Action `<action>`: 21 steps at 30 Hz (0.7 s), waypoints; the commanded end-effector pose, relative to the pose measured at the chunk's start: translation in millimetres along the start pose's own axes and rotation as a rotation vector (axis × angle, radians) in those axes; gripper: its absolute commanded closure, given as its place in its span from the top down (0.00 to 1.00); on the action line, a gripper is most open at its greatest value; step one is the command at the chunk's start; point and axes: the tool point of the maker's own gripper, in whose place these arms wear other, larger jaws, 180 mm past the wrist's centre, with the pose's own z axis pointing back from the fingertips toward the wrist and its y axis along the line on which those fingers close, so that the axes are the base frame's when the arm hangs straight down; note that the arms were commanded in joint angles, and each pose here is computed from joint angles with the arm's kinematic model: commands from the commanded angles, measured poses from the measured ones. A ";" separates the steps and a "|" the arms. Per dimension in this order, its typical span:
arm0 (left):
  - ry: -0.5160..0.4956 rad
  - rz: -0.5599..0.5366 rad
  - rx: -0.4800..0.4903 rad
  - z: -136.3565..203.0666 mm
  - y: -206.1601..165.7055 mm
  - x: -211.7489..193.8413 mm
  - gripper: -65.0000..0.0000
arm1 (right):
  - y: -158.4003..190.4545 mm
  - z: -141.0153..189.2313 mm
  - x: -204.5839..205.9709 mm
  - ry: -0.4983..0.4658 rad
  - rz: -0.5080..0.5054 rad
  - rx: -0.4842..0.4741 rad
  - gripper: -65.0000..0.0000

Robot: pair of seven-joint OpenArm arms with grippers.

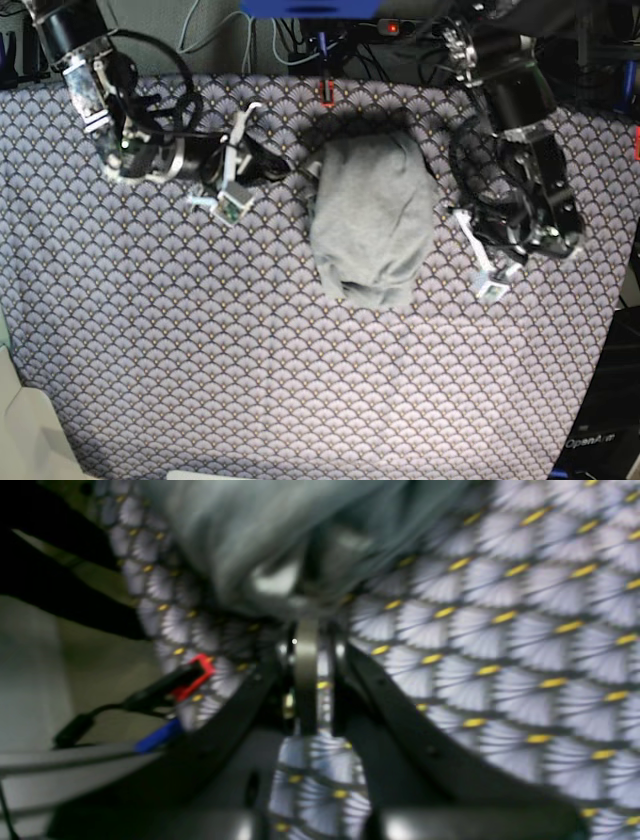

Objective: Fold the T-shirt properly
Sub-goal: 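Tuck the bundle edges inward with both grippers to square it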

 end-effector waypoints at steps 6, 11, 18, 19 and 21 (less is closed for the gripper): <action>-0.092 -0.013 -0.052 0.5 -25.5 30.7 0.01 | -3.5 2.9 23.2 -0.063 0.032 0.005 0.03; -0.133 -0.021 -0.080 1.7 -41.3 53.2 0.01 | 7.2 -6.2 28.7 -0.088 0.013 0.027 0.03; -0.206 -0.022 -0.086 5.4 -44.5 71.5 0.01 | 60.2 -33.9 28.8 -0.092 0.007 0.164 0.03; -0.206 -0.018 -0.097 3.4 -46.7 71.3 0.01 | 65.5 -36.9 30.1 -0.093 0.006 0.177 0.03; -0.196 -0.010 -0.114 -2.8 -48.6 68.3 0.01 | 77.0 -41.1 27.6 -0.089 -0.001 0.203 0.03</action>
